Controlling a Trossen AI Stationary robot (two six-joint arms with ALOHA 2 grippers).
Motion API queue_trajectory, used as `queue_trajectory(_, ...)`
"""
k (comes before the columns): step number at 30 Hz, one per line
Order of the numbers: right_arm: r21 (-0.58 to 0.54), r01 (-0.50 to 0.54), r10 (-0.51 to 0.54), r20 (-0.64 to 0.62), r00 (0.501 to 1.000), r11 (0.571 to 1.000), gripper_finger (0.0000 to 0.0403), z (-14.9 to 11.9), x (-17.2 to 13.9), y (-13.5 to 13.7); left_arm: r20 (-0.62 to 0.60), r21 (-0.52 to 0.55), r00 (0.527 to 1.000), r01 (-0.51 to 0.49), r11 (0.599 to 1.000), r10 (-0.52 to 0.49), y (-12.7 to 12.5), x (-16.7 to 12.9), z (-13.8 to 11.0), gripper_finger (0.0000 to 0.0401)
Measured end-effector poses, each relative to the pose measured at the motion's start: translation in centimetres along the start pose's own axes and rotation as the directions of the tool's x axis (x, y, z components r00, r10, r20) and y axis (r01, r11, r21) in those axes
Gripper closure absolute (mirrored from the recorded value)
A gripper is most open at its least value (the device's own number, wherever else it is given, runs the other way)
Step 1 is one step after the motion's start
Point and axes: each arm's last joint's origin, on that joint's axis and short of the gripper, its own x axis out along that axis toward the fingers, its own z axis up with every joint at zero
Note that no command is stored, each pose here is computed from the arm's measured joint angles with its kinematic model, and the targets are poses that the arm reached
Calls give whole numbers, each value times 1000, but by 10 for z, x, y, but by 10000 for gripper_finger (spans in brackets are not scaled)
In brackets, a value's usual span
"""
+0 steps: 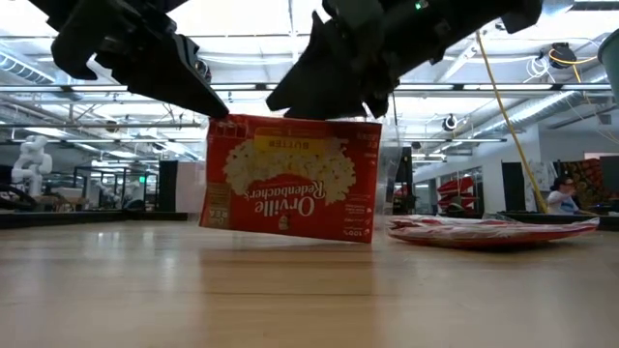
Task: Sort popcorn bags into baskets
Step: Put the popcorn bag into the green bin
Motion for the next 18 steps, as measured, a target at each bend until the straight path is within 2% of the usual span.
queue_trajectory(18,-17,18,-19,-105,994,1000,257,-7,5,-12,-4,-6,1000,0,1000,0,0,0,0,399)
